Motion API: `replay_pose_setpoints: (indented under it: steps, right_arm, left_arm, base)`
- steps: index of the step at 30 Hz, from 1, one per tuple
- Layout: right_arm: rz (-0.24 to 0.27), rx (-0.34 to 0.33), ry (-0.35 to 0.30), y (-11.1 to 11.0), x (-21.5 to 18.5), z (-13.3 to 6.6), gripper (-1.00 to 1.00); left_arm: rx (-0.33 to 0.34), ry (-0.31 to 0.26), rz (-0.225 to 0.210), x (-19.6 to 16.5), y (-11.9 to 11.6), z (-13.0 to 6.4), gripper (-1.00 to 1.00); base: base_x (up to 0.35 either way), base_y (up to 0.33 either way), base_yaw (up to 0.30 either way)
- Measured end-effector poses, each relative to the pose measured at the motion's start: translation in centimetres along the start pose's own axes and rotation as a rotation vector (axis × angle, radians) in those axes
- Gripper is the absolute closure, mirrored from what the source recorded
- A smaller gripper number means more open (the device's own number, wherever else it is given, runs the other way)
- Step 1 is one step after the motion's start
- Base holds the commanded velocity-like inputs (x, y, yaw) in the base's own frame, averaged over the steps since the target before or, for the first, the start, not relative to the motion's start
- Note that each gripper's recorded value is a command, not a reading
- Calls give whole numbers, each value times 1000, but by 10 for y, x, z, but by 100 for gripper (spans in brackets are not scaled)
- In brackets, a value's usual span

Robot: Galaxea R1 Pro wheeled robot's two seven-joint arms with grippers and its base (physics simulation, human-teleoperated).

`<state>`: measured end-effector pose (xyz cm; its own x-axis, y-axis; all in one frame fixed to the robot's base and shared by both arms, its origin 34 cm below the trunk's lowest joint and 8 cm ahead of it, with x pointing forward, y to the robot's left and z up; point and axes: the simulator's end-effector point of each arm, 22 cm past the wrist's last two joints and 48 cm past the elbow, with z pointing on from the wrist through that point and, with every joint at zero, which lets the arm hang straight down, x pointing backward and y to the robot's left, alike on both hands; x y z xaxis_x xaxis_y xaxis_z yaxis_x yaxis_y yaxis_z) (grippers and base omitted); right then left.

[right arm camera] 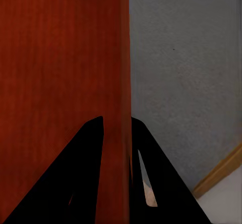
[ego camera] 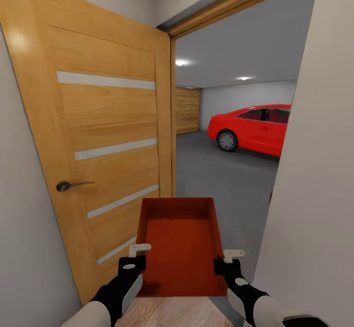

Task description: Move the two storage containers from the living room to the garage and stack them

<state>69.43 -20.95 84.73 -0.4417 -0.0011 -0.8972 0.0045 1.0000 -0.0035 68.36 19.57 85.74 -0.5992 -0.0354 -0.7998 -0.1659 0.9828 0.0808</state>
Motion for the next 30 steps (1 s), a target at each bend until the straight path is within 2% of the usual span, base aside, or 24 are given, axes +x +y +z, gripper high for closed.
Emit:
replay_pose_setpoints:
  steps: [14, 20, 30]
  right_arm:
    - [0, 0, 0, 0, 0, 0, 100]
    - [0, -1, 0, 0, 0, 0, 100]
    - [-1, 0, -3, 0, -2, -1, 100]
  left_arm:
    - [0, 0, -1, 0, 0, 0, 100]
    - [0, 0, 0, 0, 0, 0, 100]
    - [0, -3, -1, -1, 0, -1, 100]
  base:
    - [297, 224, -242]
    - [295, 221, -88]
    - [210, 84, -242]
